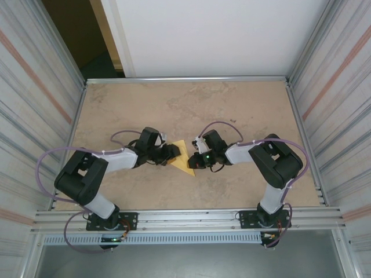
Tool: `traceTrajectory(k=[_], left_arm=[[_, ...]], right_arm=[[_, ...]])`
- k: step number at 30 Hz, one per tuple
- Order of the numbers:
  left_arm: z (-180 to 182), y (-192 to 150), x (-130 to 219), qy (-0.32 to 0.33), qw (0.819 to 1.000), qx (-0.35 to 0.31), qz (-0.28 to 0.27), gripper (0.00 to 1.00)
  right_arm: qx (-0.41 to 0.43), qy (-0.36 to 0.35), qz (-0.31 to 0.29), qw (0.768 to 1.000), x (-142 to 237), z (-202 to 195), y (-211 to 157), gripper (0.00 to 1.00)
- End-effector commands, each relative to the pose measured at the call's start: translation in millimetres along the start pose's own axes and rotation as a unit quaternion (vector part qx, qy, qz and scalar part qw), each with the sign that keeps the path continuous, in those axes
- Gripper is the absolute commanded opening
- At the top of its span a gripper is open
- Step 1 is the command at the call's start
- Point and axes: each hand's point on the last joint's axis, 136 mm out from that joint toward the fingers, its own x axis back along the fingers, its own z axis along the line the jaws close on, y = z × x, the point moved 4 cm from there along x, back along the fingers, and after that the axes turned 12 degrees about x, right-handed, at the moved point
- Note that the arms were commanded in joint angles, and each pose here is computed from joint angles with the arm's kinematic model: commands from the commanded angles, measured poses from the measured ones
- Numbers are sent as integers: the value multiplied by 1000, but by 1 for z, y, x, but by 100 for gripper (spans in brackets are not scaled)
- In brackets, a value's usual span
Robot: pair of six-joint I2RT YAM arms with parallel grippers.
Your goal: Fold a paper plane with a square sheet of paper (pick it up from the middle)
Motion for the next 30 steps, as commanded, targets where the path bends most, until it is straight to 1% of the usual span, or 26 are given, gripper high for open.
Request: traceTrajectory(k=[1, 6, 10, 15, 20, 30], left_arm=[[-12, 1, -8, -18, 1000, -14, 17, 43], [-10, 2, -14, -16, 1000, -14, 22, 42], [-11, 4, -13, -5, 1000, -20, 17, 43], [-17, 6, -11, -9, 999, -28, 12, 44], [-13, 7, -15, 1, 1000, -25, 15, 43], [1, 12, -22, 54, 998, -3, 16, 45]], right_arm=[[-36, 7, 18, 999, -3, -11, -14, 5], [-44, 18, 13, 999, -1, -13, -14, 6], [-47, 19, 13, 999, 0, -15, -14, 6], [-48, 19, 14, 999, -1, -16, -15, 6], [-49, 20, 14, 999, -1, -16, -15, 7], [-49, 22, 15, 998, -1, -15, -15, 9]])
